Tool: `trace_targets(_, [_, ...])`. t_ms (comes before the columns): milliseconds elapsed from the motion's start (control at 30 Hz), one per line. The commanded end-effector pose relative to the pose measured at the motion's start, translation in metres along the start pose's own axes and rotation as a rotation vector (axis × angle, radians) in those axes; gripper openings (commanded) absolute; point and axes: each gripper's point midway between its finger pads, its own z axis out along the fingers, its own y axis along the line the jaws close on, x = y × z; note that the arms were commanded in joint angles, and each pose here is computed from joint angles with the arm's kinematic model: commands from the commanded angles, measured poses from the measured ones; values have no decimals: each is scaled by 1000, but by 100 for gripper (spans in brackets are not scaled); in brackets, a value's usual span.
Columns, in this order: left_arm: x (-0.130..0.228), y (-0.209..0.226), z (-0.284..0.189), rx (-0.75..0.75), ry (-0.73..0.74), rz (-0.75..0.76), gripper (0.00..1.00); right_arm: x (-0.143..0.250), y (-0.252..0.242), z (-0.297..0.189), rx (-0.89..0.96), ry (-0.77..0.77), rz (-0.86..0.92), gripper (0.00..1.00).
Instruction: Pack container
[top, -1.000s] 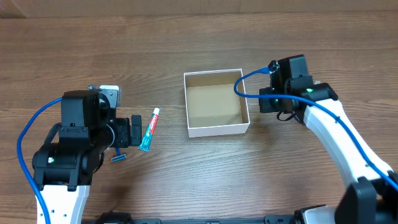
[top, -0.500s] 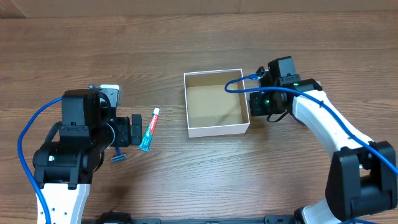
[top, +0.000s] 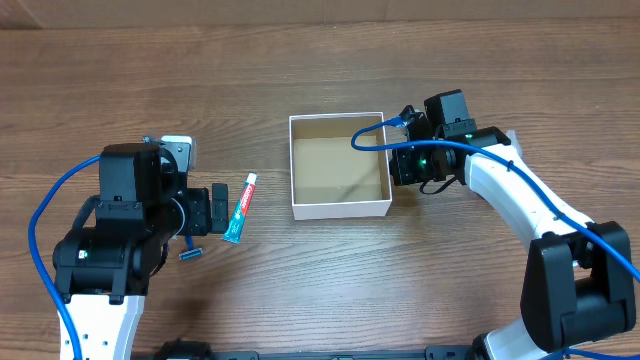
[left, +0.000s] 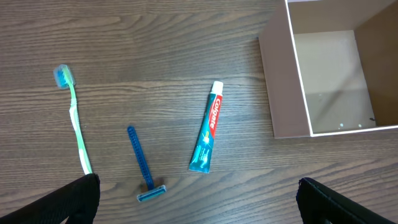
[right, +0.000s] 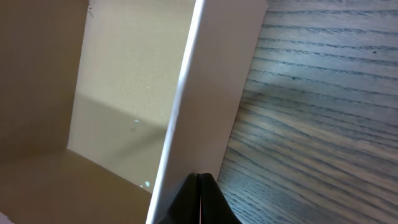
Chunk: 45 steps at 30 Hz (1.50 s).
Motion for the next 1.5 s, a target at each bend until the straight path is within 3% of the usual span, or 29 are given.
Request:
trace_targets(0, [-7, -5, -4, 21, -16, -13, 100, -12, 12, -5, -45, -33, -31, 4])
trace_targets(133, [-7, -5, -4, 21, -16, -13, 100, -14, 5, -6, -11, -39, -16, 4])
trace_targets(300, [-7, -5, -4, 21, -16, -13, 100, -26, -27, -28, 219, -91, 58, 5])
trace_targets(500, [-8, -5, -4, 21, -23, -13, 100, -70, -20, -133, 386, -297, 81, 11])
trace_targets(533, [-8, -5, -4, 21, -23, -13, 100, -78, -13, -159, 384, -357, 80, 24])
trace_targets(567, [-8, -5, -4, 21, -23, -13, 100, -83, -10, -179, 385, -399, 82, 56])
trace_targets(600, [-8, -5, -4, 21, -23, -13, 100, -85, -9, -199, 389, -441, 89, 81])
trace_targets(667, [-8, -5, -4, 21, -23, -13, 100, -78, -16, -232, 412, -498, 117, 100])
trace_targets(800, [-9, -5, -4, 21, -24, -13, 100, -37, -64, -256, 499, -432, 267, 100])
trace_targets(967, [-10, -5, -4, 22, -30, -12, 100, -5, -120, -224, 511, -327, 363, 100])
trace_targets(1167, [-11, -5, -4, 22, -31, -12, 100, 2, -151, -178, 520, -207, 275, 100])
trace_targets(1467, [-13, -5, -3, 22, -38, -12, 100, 18, -167, -135, 481, -65, 303, 100])
